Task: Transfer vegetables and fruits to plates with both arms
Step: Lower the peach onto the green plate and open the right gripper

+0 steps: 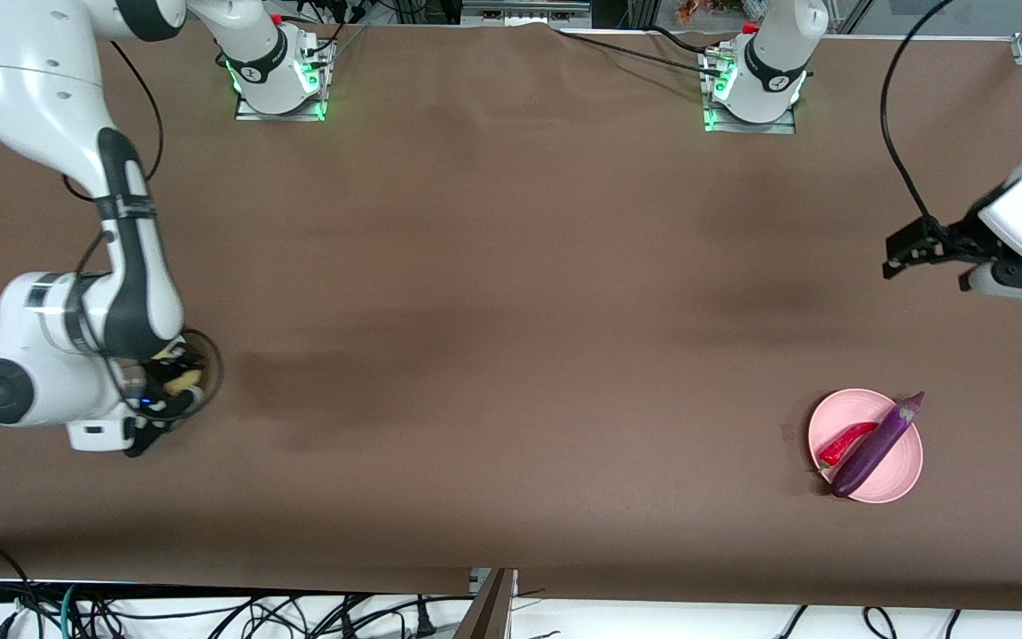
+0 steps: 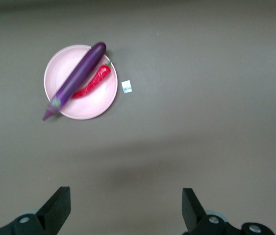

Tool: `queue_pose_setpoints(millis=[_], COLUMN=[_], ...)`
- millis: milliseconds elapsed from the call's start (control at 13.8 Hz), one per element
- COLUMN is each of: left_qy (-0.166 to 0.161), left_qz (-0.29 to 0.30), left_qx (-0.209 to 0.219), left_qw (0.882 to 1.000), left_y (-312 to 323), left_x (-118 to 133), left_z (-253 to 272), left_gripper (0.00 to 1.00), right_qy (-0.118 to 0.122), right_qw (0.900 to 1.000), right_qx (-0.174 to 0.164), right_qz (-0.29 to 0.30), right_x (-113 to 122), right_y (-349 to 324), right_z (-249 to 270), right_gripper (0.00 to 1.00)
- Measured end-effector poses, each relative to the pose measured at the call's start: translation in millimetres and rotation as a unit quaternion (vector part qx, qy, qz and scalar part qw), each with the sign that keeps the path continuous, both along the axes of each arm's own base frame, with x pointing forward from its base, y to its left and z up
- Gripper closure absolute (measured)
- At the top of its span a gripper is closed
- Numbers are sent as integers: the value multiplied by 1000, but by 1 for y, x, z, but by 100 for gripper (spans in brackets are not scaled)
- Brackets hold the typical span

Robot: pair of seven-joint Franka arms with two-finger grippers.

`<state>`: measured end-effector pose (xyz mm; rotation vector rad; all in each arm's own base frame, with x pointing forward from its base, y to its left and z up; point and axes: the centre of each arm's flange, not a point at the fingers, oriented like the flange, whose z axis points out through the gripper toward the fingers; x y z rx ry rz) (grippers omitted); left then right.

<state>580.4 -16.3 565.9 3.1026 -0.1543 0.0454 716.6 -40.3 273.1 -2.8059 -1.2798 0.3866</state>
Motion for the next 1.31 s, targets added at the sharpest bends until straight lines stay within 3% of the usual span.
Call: queue_pose_setpoints(millis=[364, 800, 1091, 1309], left_qy=[8, 9, 9, 9], left_qz=[-5, -4, -3, -3], left_qx=[19, 20, 20, 20], left_qw=[1000, 1000, 1000, 1000], left_y=[-18, -17, -16, -16], left_x=[-14, -15, -15, -15], left_z=[3, 4, 4, 4], left_gripper=[0, 0, 0, 0], right_qy=[-23, -43, -65, -64], right_qw=[999, 999, 998, 995], right_qx=[13, 9, 23, 55], right_qz=[32, 24, -7, -54], right_x=[-9, -1, 8, 17], right_y=[-92, -75, -66, -52], right_z=[-36, -65, -47, 9], right_gripper=[31, 31, 0, 0])
